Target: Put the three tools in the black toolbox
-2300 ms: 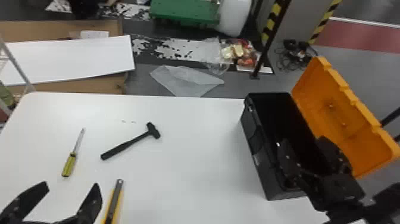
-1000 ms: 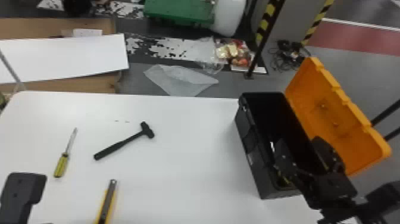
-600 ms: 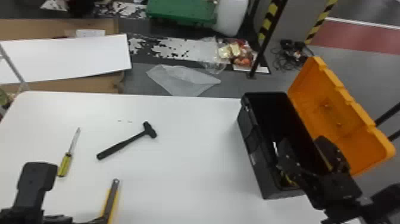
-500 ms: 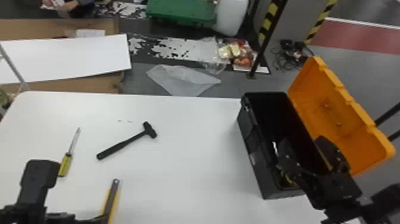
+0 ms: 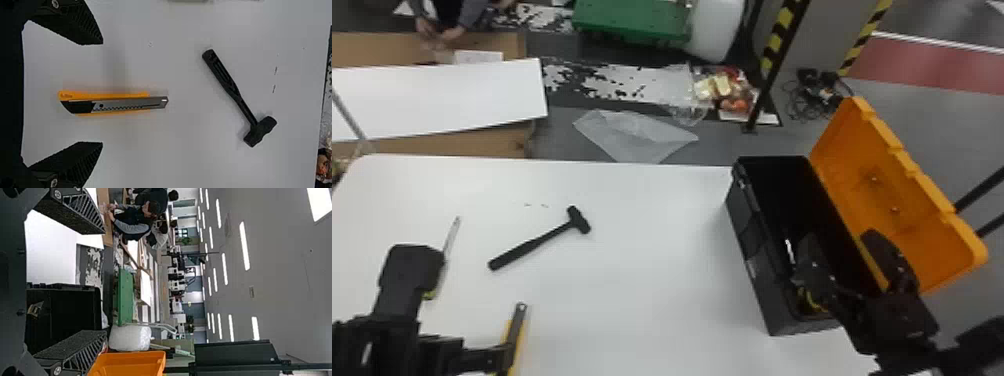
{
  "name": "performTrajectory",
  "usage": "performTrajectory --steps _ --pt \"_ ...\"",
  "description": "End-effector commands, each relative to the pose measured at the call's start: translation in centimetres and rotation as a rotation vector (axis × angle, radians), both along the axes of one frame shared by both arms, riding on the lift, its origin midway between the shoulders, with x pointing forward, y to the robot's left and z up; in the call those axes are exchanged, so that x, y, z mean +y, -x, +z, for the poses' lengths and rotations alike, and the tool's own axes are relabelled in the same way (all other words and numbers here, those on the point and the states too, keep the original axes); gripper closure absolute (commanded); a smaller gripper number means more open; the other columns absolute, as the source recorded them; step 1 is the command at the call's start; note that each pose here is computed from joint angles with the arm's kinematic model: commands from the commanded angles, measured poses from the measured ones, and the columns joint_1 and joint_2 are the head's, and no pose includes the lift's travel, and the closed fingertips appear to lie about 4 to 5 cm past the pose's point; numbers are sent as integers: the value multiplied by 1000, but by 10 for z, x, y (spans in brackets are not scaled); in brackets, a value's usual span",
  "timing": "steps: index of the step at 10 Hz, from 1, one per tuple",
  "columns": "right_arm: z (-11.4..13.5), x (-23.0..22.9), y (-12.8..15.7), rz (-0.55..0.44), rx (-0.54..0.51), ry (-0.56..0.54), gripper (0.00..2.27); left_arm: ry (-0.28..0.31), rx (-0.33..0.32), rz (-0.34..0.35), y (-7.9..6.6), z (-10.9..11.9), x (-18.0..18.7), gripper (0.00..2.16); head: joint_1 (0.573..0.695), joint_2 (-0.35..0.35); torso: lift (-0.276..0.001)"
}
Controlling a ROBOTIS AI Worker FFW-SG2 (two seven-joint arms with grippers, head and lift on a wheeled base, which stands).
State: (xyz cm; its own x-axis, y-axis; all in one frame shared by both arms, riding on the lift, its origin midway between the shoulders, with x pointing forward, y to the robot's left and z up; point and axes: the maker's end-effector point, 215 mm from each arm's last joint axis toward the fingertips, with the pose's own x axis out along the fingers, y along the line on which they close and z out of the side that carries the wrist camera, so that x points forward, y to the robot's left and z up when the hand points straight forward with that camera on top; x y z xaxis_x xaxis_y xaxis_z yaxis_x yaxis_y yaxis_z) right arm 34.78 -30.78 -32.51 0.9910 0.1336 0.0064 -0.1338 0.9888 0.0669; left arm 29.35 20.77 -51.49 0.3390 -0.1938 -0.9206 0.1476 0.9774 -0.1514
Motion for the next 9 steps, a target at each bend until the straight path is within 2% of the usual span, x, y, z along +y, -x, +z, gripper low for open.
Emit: performTrajectory --steps 1,3,6,9 --pt "1 -1 0 -2 -6 -1 90 -15 3 -1 -3 -3 0 80 695 -183 -55" --pt "3 1 1 0 -14 -3 90 -52 14 -14 -2 -10 -2 80 695 -179 -55" --pt "7 1 1 3 -25 -3 90 -59 76 -28 12 -33 -8 83 695 -189 -55" --pt "8 1 1 6 -29 -4 90 -97 85 -32 10 -39 -6 83 695 -193 -55"
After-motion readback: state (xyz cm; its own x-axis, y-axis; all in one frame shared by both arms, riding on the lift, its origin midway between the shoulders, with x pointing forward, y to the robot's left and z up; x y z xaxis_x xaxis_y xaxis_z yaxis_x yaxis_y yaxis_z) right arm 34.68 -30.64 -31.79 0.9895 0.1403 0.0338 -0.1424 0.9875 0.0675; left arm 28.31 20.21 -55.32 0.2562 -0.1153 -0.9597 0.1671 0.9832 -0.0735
